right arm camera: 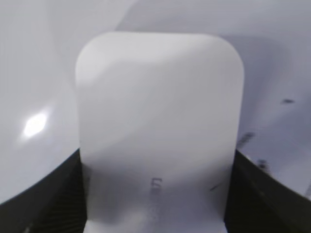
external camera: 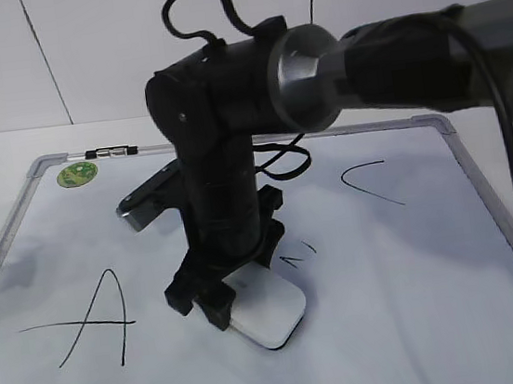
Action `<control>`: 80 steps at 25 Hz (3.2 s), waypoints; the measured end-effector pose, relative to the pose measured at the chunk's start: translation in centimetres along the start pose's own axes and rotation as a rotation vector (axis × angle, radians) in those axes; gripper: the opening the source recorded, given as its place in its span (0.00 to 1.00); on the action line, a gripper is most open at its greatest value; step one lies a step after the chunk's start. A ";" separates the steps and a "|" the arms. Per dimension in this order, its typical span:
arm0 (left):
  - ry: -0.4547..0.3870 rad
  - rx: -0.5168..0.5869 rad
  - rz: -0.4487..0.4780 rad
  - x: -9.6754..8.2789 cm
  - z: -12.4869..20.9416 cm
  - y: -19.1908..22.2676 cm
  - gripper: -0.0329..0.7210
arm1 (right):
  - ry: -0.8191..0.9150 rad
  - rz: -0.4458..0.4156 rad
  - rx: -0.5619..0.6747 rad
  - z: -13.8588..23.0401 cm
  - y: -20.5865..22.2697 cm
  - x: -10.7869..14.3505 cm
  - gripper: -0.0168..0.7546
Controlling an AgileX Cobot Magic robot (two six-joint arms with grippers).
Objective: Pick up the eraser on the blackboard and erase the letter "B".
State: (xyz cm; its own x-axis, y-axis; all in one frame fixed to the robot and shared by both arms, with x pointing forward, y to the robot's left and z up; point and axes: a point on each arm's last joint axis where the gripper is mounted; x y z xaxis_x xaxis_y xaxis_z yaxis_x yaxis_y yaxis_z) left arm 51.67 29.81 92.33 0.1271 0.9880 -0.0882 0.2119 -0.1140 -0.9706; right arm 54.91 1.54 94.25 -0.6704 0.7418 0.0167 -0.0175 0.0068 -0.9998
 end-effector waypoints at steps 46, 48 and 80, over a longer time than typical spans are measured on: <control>0.002 0.002 -0.001 0.0 0.0 0.0 0.23 | 0.220 0.102 -0.005 0.5 -0.2 -10.2 0.74; 0.002 0.002 -0.001 0.0 0.0 0.0 0.23 | 0.190 0.084 -0.006 0.2 -0.2 -8.4 0.74; 0.002 0.002 -0.001 0.0 0.0 0.0 0.23 | 0.472 0.099 -0.201 2.6 -8.6 -10.9 0.74</control>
State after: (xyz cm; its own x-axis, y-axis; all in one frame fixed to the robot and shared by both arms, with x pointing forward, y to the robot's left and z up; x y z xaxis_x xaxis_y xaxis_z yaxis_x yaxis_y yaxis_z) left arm 51.65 29.82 92.33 0.1292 0.9878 -0.0870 0.2098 -0.1129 -0.9712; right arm 60.41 -8.37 102.69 -0.2532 0.9667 -0.0367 0.2031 0.0161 -0.9790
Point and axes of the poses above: a point on each arm's last joint axis where the gripper is mounted, y pointing out along that axis toward the gripper, x along the wrist's bending axis when the last joint is at zero, z = x × y, and after that the axes turned 9 degrees about y, right-handed
